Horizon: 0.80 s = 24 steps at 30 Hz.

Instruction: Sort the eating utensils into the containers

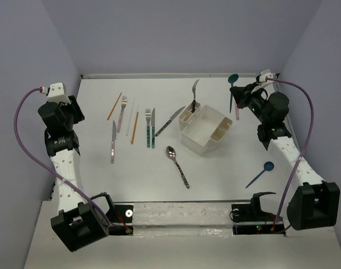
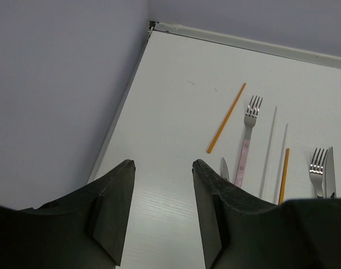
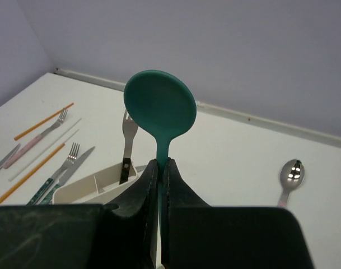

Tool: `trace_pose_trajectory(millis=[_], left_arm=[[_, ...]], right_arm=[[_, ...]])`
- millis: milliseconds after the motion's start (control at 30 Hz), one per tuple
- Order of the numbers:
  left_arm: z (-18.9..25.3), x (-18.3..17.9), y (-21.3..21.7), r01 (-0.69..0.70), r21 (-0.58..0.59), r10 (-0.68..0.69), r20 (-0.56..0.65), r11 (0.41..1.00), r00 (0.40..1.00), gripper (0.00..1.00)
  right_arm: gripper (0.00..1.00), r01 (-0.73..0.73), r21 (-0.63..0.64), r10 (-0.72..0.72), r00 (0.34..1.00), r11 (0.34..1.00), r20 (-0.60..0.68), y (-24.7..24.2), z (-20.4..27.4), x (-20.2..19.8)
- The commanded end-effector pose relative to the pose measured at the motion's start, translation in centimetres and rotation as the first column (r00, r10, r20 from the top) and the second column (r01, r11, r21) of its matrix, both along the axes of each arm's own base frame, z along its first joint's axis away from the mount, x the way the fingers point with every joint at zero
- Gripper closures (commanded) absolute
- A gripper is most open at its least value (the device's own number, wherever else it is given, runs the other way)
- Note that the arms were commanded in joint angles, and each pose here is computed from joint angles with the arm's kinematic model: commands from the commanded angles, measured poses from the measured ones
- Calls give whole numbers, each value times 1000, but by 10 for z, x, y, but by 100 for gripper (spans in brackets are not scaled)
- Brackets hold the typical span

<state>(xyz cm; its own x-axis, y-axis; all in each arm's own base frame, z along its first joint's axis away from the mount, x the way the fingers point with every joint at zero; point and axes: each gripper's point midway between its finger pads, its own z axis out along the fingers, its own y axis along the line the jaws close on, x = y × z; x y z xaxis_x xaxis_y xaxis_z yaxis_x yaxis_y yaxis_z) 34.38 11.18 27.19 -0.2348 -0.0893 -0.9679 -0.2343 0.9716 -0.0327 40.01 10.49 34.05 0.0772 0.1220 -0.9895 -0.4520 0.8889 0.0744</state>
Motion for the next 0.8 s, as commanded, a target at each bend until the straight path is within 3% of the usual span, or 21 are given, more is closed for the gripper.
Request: trace_pose_trajectory(millis=[0,767], left_arm=[[24,-3,-6,25,-11,-24,95,1000,995,44],[14,-28,-2,-22,18,21,71,1000,997,44]], right_arm=[[100,-87,6,85,986,996,141,15,23,-11],[100,-12,70,11,1000,997,22,4,-84,-7]])
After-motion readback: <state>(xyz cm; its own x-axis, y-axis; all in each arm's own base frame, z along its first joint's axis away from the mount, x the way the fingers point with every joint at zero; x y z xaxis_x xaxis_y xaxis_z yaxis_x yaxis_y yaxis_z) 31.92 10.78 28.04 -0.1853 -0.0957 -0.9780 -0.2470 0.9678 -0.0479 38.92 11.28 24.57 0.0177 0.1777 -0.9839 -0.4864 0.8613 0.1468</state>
